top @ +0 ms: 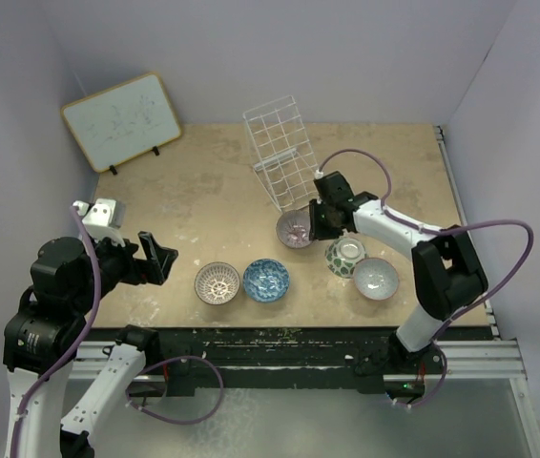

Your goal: Load the bowls into the dish rack

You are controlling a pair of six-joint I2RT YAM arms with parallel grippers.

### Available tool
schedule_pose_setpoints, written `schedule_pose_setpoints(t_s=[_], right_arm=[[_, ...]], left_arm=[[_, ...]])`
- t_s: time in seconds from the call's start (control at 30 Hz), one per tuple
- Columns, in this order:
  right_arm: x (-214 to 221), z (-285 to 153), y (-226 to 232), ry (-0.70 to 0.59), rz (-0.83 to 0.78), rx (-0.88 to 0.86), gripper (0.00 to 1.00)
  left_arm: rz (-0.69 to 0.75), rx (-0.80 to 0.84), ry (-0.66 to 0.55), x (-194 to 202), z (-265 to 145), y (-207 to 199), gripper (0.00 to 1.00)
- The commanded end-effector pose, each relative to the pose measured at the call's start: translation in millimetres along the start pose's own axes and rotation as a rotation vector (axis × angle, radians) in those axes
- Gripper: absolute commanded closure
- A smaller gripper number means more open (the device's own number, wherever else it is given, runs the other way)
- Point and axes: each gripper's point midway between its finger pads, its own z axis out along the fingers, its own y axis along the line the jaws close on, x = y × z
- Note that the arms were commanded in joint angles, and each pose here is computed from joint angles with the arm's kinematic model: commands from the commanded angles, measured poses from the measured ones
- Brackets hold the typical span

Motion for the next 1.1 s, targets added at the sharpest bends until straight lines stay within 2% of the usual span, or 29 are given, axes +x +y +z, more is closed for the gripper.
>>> schedule_pose_setpoints(t_s=[0.0, 0.23, 0.33, 0.4, 0.5, 0.67, 0.9, 1.07], right_arm=[[-11, -17, 3, -0.042, -0.001, -0.005, 0.64], [-29, -54, -7, -0.134, -0.016, 0.075, 0.48], [-37, -75, 8, -0.195, -0.079, 0.065, 0.38], [-39, -85, 28, -0.219, -0.145, 0.022, 0.35], [-36, -91, 54, -0.225, -0.255, -0.033, 0.34], [-27, -77, 67, -0.169, -0.402, -0.056, 0.35], [-24, -51, 75, -0.122, -0.469, -0.064, 0.42], [-13, -35, 87, -0.09, -0.541, -0.076, 0.42]], left_arm=[[0.015, 0.013, -0.032, -9, -2, -3, 0.01], [0.017, 0.014, -0.034, -9, -3, -3, 0.01], [0.017, 0.014, -0.033, -8, -3, -3, 0.01], [0.016, 0.016, -0.034, -8, -3, -3, 0.01], [0.014, 0.016, -0.034, -7, -3, -3, 0.01], [0.012, 0.014, -0.042, -8, -7, -4, 0.01], [0.012, 0.004, -0.041, -7, -11, -2, 0.01], [0.014, -0.004, -0.04, -7, -12, -1, 0.01]])
